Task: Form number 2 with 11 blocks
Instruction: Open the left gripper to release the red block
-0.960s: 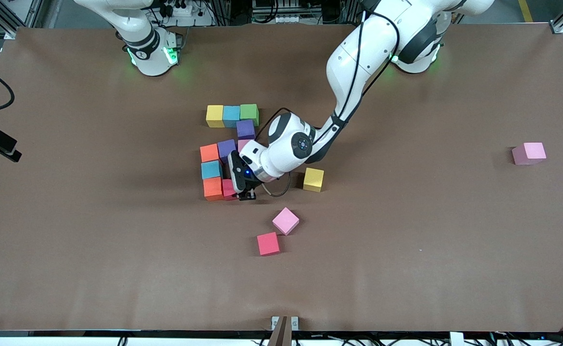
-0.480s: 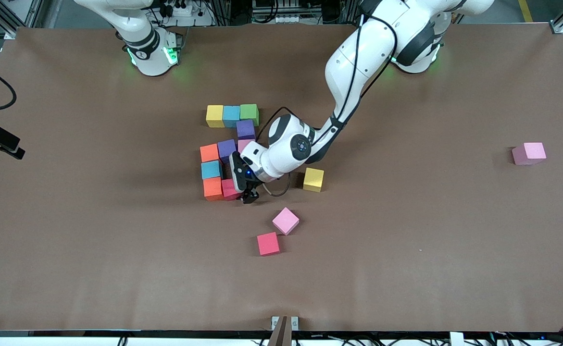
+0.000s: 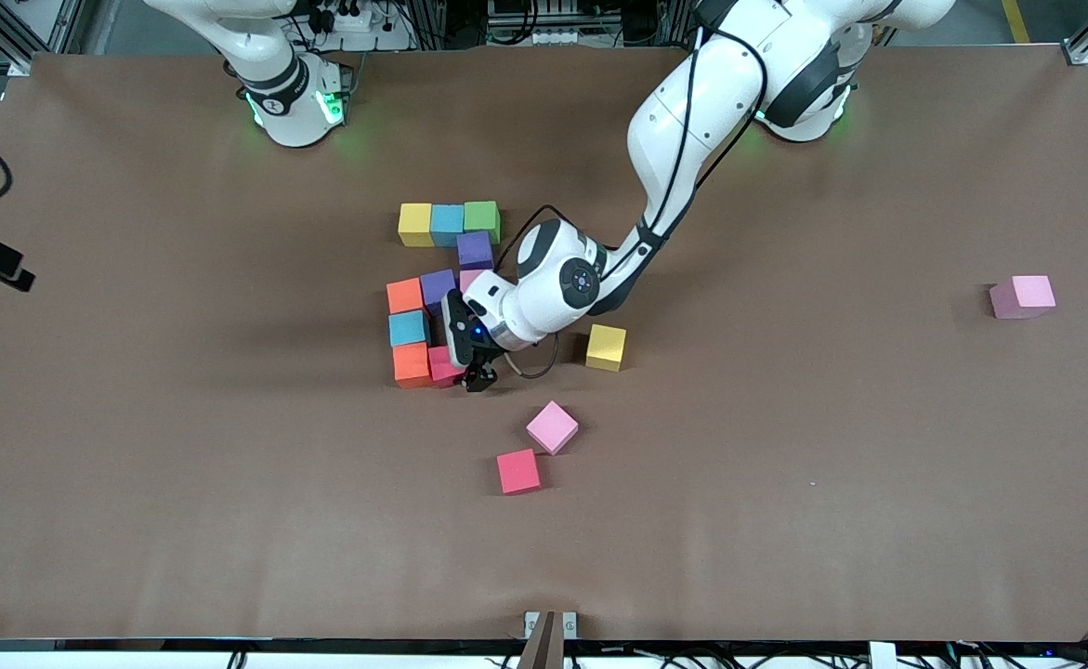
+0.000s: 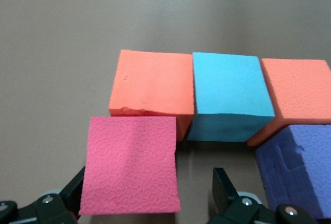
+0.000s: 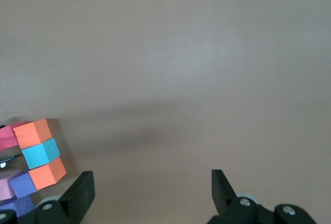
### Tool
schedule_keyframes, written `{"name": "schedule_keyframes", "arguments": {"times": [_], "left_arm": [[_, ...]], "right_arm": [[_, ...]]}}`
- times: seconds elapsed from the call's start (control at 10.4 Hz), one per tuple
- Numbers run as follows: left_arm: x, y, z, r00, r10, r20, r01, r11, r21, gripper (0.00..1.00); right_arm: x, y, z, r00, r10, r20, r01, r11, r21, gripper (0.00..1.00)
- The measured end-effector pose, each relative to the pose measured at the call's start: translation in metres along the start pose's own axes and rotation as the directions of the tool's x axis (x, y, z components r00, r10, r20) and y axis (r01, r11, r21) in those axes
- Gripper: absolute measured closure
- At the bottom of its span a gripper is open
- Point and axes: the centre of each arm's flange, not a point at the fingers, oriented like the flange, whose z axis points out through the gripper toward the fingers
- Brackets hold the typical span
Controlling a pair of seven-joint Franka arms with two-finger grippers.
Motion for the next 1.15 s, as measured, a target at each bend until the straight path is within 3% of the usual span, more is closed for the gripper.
{"name": "schedule_keyframes", "arguments": {"times": [1.15], "left_arm": [[0.013,0.0,-0.007,0.999,0.006,-0.043,-0.007,1.0,-0.011,0.0]], "right_arm": [[-0.006,-0.011,-0.004,0.999,-0.029,0.017,0.029,1.0,0.003,0.0]]}}
